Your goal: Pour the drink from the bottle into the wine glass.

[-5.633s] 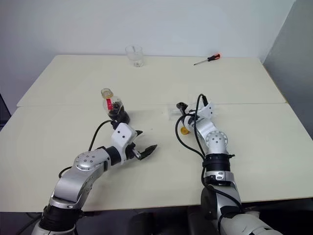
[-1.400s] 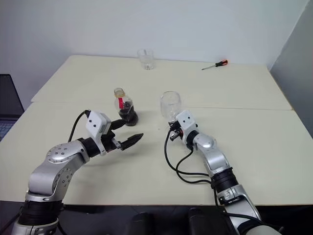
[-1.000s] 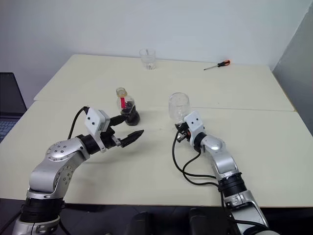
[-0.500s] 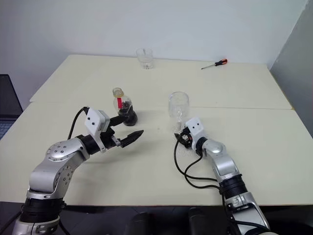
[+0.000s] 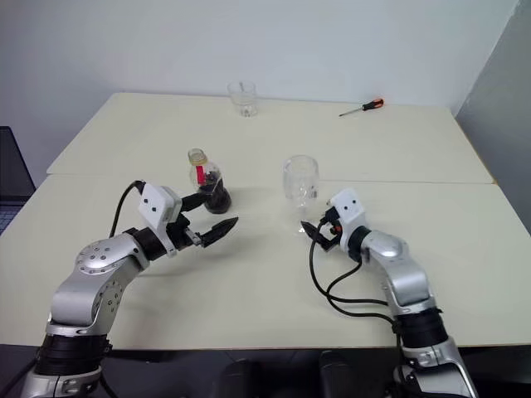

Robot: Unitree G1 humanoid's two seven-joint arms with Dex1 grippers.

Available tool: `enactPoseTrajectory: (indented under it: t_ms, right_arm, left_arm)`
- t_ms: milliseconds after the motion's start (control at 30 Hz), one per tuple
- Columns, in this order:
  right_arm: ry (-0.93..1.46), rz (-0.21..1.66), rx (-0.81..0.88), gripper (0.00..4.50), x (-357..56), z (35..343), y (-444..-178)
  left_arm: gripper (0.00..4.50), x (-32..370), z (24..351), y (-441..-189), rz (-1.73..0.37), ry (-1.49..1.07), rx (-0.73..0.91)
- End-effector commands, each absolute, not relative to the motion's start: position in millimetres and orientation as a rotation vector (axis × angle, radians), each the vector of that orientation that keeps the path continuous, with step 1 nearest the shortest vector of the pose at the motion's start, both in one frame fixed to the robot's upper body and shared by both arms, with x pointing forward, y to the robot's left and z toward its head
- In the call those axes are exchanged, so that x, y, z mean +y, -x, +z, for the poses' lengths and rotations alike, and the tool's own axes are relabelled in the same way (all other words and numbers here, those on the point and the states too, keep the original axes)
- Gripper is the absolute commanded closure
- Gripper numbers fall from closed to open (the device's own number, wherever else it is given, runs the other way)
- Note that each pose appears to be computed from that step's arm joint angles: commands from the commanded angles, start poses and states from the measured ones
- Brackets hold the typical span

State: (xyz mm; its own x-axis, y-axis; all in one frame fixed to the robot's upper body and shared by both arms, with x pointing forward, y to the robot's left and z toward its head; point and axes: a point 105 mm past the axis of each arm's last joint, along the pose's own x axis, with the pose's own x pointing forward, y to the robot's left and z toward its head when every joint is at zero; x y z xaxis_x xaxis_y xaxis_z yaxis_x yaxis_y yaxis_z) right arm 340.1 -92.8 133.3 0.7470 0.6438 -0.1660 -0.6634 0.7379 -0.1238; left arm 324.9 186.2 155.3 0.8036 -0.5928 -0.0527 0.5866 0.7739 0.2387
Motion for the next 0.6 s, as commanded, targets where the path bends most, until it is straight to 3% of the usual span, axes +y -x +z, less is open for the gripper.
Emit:
enactPoseTrajectory:
  t_ms: [33, 233, 367, 600]
  right_arm:
    - [0.183, 0.787, 0.098, 0.03, -94.6, 146.6, -321.6]
    - [0.241, 0.864, 0.159, 0.03, -117.9, 155.8, -301.1]
    - [0.294, 0.935, 0.150, 0.03, -138.1, 205.8, -290.8]
    - [0.343, 1.023, 0.091, 0.03, -138.7, 254.8, -274.8]
  left_arm:
    - [0.00, 206.1, 160.0, -322.3, -0.528, -0.239, -0.095]
    - [0.00, 230.3, 134.3, -312.0, -0.380, -0.275, -0.092]
    - [0.00, 229.6, 128.9, -317.8, -0.313, -0.273, -0.116]
    - [0.00, 233.1, 132.2, -341.5, -0.234, -0.300, -0.138]
